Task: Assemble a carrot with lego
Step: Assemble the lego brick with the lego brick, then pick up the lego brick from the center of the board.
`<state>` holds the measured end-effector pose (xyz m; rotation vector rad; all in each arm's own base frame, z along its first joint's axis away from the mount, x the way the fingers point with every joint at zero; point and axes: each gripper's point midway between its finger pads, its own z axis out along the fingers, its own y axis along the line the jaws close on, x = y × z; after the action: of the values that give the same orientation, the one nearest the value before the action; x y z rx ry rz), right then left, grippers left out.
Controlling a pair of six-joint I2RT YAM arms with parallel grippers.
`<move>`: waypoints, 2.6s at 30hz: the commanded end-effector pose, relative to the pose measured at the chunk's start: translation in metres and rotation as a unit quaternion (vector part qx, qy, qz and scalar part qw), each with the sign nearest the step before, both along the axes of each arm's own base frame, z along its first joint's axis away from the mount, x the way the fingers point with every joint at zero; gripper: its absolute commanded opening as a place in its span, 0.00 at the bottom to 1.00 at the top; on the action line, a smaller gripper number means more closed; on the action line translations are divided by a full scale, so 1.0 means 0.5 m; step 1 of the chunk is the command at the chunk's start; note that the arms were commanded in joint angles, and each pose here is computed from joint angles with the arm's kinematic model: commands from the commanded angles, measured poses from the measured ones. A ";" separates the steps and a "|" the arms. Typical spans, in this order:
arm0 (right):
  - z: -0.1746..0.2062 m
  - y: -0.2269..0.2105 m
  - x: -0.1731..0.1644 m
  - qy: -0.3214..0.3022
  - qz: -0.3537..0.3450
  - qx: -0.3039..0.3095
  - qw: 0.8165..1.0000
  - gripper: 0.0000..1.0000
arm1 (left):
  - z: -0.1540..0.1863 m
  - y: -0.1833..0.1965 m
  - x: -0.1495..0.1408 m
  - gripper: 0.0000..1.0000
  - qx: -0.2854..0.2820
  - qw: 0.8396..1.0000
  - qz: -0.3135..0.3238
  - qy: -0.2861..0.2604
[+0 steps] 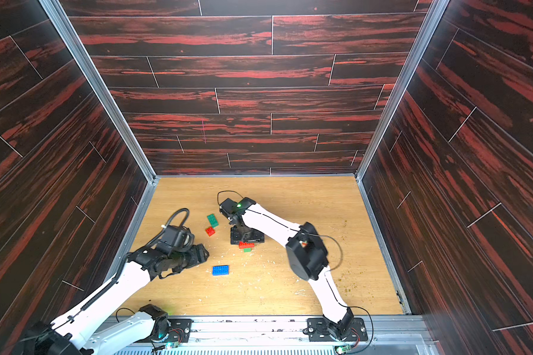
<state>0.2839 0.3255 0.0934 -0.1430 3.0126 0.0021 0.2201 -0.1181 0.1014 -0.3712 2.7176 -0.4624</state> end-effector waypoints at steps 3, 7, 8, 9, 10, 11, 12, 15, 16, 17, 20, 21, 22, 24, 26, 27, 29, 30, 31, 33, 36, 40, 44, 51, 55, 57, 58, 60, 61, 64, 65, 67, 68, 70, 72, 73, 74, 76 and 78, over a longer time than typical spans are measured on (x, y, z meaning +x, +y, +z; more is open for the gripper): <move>0.079 -0.032 -0.047 -0.006 0.003 0.065 0.998 0.91 | -0.027 -0.023 -0.021 0.89 0.049 0.998 -0.009 0.041; 0.082 -0.070 -0.071 -0.002 0.003 0.077 0.997 0.92 | -0.036 -0.054 -0.015 0.93 0.055 0.998 -0.012 0.034; 0.081 -0.080 -0.076 -0.001 0.000 0.080 0.997 0.92 | -0.037 -0.065 -0.011 0.94 0.055 0.998 -0.015 0.032; 0.083 -0.090 -0.081 0.000 -0.002 0.085 0.996 0.92 | -0.038 -0.077 -0.008 0.95 0.056 0.998 -0.021 0.030; 0.083 -0.097 -0.085 -0.001 -0.004 0.089 0.996 0.92 | -0.041 -0.088 -0.006 0.96 0.058 0.998 -0.028 0.029; 0.083 -0.106 -0.088 -0.002 -0.006 0.092 0.996 0.92 | -0.044 -0.099 -0.004 0.97 0.062 0.997 -0.034 0.030; 0.082 -0.115 -0.091 -0.001 -0.008 0.092 0.996 0.92 | -0.051 -0.109 -0.005 0.97 0.068 0.996 -0.041 0.033; 0.084 -0.138 -0.092 -0.004 -0.012 0.091 0.996 0.93 | -0.075 -0.128 -0.008 0.99 0.087 0.994 -0.054 0.049; 0.085 -0.143 -0.091 -0.006 -0.013 0.092 0.996 0.93 | -0.079 -0.132 -0.008 0.99 0.092 0.993 -0.056 0.052; 0.085 -0.148 -0.091 -0.006 -0.015 0.093 0.996 0.93 | -0.084 -0.135 -0.007 0.99 0.098 0.992 -0.056 0.055; 0.087 -0.162 -0.091 -0.009 -0.020 0.095 0.995 0.93 | -0.091 -0.135 -0.001 0.99 0.118 0.990 -0.051 0.065; 0.086 -0.165 -0.091 -0.009 -0.020 0.096 0.995 0.93 | -0.095 -0.132 0.000 0.99 0.126 0.988 -0.049 0.070; 0.084 -0.168 -0.093 -0.008 -0.020 0.096 0.995 0.93 | -0.098 -0.131 0.000 0.98 0.132 0.987 -0.047 0.075; 0.080 -0.172 -0.095 -0.006 -0.021 0.096 0.995 0.93 | -0.106 -0.134 0.000 0.96 0.133 0.986 -0.044 0.084; 0.078 -0.176 -0.097 -0.006 -0.020 0.097 0.995 0.93 | -0.118 -0.137 -0.003 0.92 0.135 0.985 -0.042 0.095; 0.077 -0.177 -0.098 -0.005 -0.019 0.098 0.995 0.93 | -0.122 -0.138 -0.004 0.91 0.136 0.985 -0.042 0.100; 0.075 -0.181 -0.096 -0.005 -0.021 0.098 0.995 0.93 | -0.129 -0.139 -0.005 0.89 0.138 0.984 -0.039 0.106; 0.076 -0.182 -0.095 -0.005 -0.021 0.099 0.995 0.93 | -0.131 -0.140 -0.005 0.88 0.137 0.984 -0.037 0.108; 0.076 -0.182 -0.094 -0.006 -0.021 0.099 0.995 0.93 | -0.132 -0.141 -0.005 0.86 0.136 0.984 -0.037 0.111; 0.076 -0.184 -0.092 -0.007 -0.021 0.100 0.995 0.93 | -0.136 -0.141 -0.006 0.85 0.137 0.983 -0.035 0.115; 0.076 -0.184 -0.089 -0.007 -0.021 0.102 0.995 0.93 | -0.140 -0.143 -0.007 0.82 0.137 0.983 -0.034 0.120; 0.075 -0.186 -0.086 -0.005 -0.021 0.103 0.994 0.93 | -0.144 -0.144 -0.008 0.78 0.140 0.982 -0.035 0.125; 0.075 -0.188 -0.083 -0.006 -0.021 0.103 0.994 0.93 | -0.145 -0.139 -0.008 0.73 0.144 0.981 -0.032 0.126; 0.074 -0.186 -0.078 -0.004 -0.019 0.107 0.994 0.93 | -0.149 -0.140 -0.009 0.69 0.149 0.980 -0.034 0.130; 0.076 -0.186 -0.074 -0.005 -0.019 0.109 0.994 0.93 | -0.155 -0.140 -0.009 0.70 0.150 0.979 -0.036 0.134; 0.076 -0.187 -0.074 -0.005 -0.018 0.109 0.994 0.93 | -0.155 -0.142 -0.008 0.71 0.152 0.979 -0.037 0.134; 0.075 -0.188 -0.073 -0.004 -0.019 0.110 0.994 0.93 | -0.155 -0.142 -0.007 0.72 0.152 0.979 -0.038 0.133; 0.075 -0.189 -0.072 -0.005 -0.019 0.109 0.994 0.93 | -0.154 -0.143 -0.005 0.72 0.153 0.979 -0.038 0.133; 0.076 -0.190 -0.072 -0.005 -0.019 0.109 0.994 0.93 | -0.155 -0.143 -0.004 0.72 0.154 0.978 -0.038 0.133; 0.077 -0.191 -0.069 -0.005 -0.021 0.112 0.993 0.93 | -0.153 -0.143 -0.002 0.72 0.155 0.978 -0.038 0.132; 0.077 -0.190 -0.068 -0.006 -0.021 0.112 0.993 0.93 | -0.154 -0.143 -0.003 0.72 0.156 0.978 -0.039 0.133; 0.078 -0.190 -0.067 -0.007 -0.020 0.112 0.993 0.93 | -0.153 -0.141 -0.003 0.68 0.159 0.978 -0.039 0.133; 0.080 -0.191 -0.067 -0.008 -0.020 0.113 0.993 0.93 | -0.153 -0.141 -0.003 0.67 0.160 0.977 -0.038 0.134; 0.080 -0.192 -0.065 -0.008 -0.021 0.114 0.993 0.93 | -0.152 -0.138 -0.005 0.63 0.161 0.977 -0.037 0.135; 0.079 -0.194 -0.067 -0.007 -0.021 0.114 0.993 0.93 | -0.144 -0.135 -0.006 0.59 0.162 0.977 -0.035 0.133; 0.078 -0.195 -0.068 -0.006 -0.021 0.114 0.993 0.93 | -0.134 -0.133 -0.004 0.57 0.162 0.978 -0.033 0.129; 0.077 -0.195 -0.069 -0.005 -0.021 0.116 0.993 0.93 | -0.127 -0.131 -0.004 0.54 0.164 0.978 -0.031 0.125; 0.078 -0.193 -0.072 -0.003 -0.021 0.128 0.991 0.93 | -0.100 -0.126 0.000 0.51 0.163 0.980 -0.026 0.114; 0.077 -0.188 -0.077 -0.002 -0.018 0.147 0.989 0.93 | -0.074 -0.124 0.003 0.48 0.161 0.981 -0.023 0.103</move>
<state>0.2521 0.2311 0.1214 -0.0462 2.9878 0.3466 0.2162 -0.1857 0.0337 -0.2506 3.0045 0.0119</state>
